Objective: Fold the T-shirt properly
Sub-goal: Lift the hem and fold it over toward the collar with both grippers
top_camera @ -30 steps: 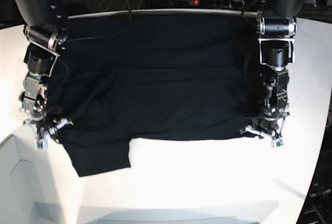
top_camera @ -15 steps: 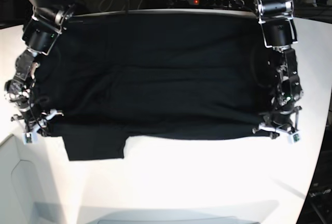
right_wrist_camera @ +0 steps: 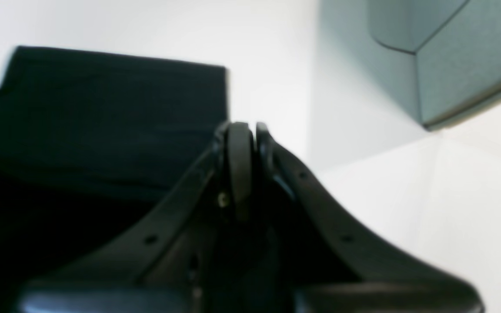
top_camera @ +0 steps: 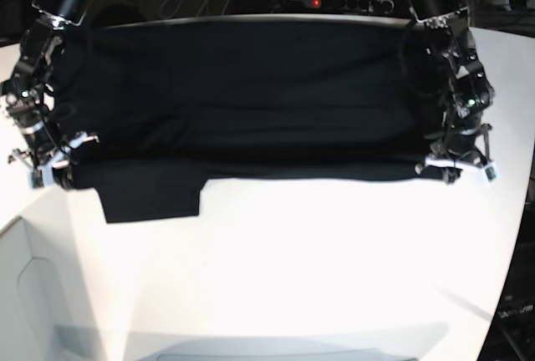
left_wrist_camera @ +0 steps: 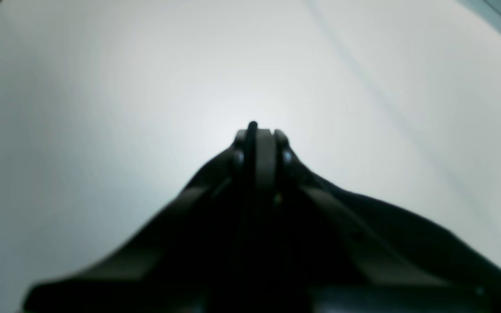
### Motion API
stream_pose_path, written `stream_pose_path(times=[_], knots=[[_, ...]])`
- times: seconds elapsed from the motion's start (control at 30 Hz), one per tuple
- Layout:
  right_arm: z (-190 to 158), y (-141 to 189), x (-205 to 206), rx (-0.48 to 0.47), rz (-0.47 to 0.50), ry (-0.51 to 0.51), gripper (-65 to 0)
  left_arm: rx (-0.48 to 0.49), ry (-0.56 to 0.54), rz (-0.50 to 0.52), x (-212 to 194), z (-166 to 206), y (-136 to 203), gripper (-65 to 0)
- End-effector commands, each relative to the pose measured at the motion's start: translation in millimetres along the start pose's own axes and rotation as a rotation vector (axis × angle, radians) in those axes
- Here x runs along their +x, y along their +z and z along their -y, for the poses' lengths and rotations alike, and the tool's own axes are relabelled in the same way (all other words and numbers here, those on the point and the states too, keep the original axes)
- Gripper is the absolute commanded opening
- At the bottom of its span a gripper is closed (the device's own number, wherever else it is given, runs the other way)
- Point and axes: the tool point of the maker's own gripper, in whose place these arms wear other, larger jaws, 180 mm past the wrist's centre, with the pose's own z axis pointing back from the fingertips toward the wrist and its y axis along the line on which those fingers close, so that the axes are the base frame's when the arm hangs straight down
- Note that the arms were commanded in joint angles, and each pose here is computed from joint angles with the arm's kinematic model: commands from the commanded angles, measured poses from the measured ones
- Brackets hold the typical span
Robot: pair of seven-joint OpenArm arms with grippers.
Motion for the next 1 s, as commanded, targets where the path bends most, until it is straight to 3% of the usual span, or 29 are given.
stream_pose_path(times=[0.0,0.47,0.7,0.97], knots=[[10,7,13,-0.021,0.048,0.009,-65.0,0.006,-0.008,0.052,15,-3,5,-65.0],[-1,37,-54,-0.016,-0.099,-0.033,-65.0,0.129,0.016,-0.062,-45,-58,39,-65.0],[-1,43,-62,-0.019,-0.117,-0.036,-65.0,0.124,0.014,-0.05,-41,-56,40,-65.0],[16,67,-37,-0.112,-0.054,-0.007,-65.0,0.082,-0.017,0.052,-3,-36,51,-65.0]])
